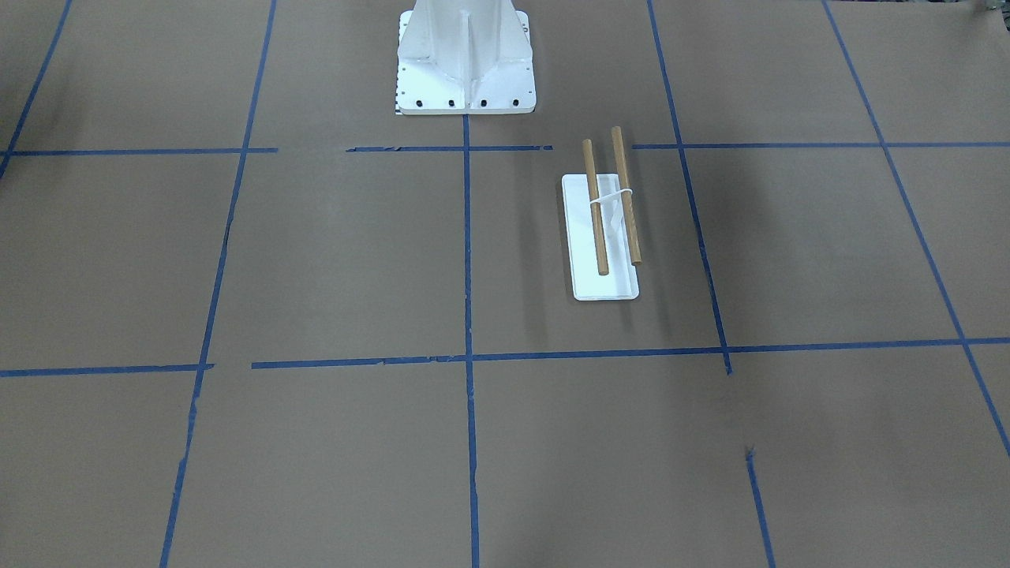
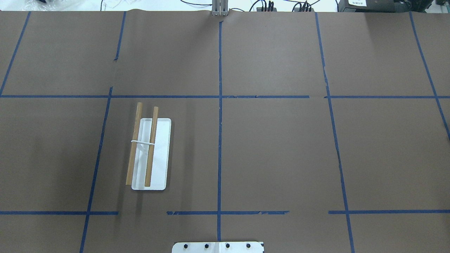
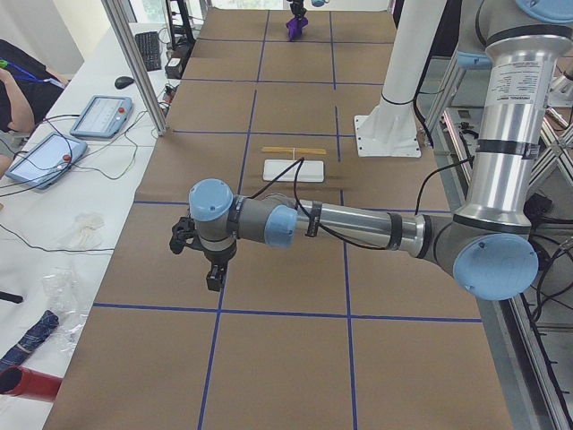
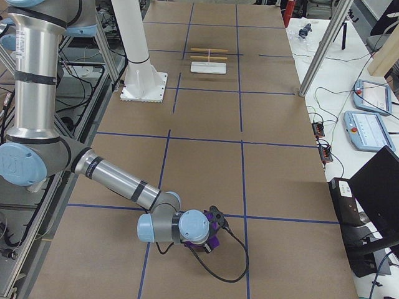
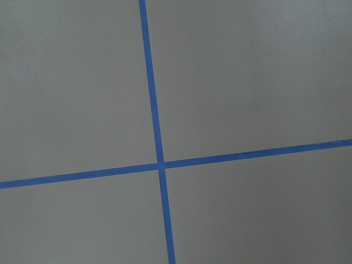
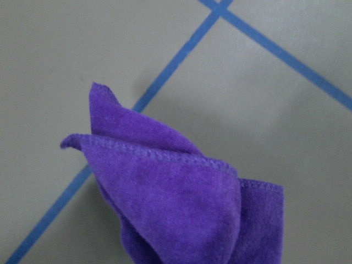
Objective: Hang towel on rack
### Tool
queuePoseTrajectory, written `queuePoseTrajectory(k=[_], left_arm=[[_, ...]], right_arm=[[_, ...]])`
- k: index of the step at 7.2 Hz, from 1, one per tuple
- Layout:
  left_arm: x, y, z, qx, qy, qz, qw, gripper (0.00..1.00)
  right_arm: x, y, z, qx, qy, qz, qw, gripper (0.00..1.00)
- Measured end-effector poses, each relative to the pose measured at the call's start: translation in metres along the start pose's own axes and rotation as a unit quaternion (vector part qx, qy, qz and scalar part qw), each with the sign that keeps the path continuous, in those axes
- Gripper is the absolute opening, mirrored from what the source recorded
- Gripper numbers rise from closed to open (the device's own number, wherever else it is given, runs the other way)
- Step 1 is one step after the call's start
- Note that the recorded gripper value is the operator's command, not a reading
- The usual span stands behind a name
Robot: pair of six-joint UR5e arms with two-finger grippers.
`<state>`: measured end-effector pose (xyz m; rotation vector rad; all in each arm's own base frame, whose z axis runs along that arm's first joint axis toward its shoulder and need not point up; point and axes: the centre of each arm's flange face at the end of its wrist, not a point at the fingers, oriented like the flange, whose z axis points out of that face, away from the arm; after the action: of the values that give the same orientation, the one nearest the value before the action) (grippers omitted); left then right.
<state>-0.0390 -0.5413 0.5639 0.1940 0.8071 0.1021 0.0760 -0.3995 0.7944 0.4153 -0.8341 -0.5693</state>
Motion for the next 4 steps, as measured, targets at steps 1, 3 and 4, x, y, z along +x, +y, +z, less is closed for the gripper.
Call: queuePoseTrajectory(k=[1,3,4], left_arm=[[0.016,-0.006,-0.015,0.017,-0.002,0.018,0.9997,1.00],[0.043,-0.026,-0.039,0.059,-0.002,0.045,0.9973,1.00],[0.064,-0.043,-0.046,0.079,0.004,0.040,0.9961,1.00]], right_arm=[[-0.011,-0.024,-0.027,0.029,0.010,0.006,0.9995,0.00],[-0.040,-0.096,-0.074,0.077,0.023,0.060,0.9950,0.00],[-0.063,-0.146,-0.089,0.096,0.017,0.084,0.9916,0.00]])
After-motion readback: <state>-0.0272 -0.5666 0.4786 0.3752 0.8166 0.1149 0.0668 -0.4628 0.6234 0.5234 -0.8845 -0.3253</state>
